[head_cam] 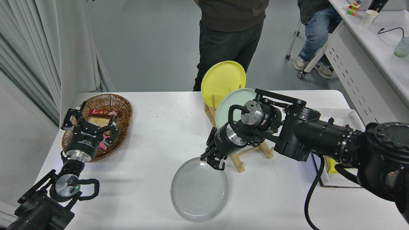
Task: Place the plate on the table
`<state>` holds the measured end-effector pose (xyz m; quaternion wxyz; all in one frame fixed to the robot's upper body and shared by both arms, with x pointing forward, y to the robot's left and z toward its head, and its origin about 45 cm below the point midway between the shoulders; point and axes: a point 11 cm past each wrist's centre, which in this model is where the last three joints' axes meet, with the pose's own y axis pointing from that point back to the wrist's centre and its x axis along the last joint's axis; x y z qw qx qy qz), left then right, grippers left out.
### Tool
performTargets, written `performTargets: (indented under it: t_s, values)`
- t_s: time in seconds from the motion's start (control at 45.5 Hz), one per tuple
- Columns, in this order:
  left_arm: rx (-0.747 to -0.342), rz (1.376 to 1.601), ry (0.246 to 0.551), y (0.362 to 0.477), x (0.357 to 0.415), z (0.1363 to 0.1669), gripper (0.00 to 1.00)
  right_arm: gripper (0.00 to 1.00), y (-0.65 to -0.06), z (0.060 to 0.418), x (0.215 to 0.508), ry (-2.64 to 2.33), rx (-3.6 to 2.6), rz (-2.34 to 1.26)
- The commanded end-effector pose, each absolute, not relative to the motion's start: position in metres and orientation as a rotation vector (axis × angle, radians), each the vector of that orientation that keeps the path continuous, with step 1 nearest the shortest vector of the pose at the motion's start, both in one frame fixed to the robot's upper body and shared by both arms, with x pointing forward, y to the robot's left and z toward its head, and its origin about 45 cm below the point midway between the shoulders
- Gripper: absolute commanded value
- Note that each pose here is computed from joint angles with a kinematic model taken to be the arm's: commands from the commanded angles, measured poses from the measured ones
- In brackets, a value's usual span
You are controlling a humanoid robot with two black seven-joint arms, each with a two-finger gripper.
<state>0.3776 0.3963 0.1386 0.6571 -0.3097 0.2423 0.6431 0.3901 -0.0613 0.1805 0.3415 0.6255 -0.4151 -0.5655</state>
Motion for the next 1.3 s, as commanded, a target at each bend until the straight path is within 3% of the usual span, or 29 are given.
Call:
performTargets:
  t_s: [0.0, 1.275]
  values:
    - [-0.701, 1.457, 0.549, 0.396, 0.3776, 0.1386, 0.98, 0.00, -0.062, 0.177, 0.392, -1.065, 1.663, -1.480]
    - [-0.701, 1.457, 0.549, 0.396, 0.3776, 0.1386, 0.98, 0.00, -0.091, 0.156, 0.384, -1.262, 1.276, -1.696]
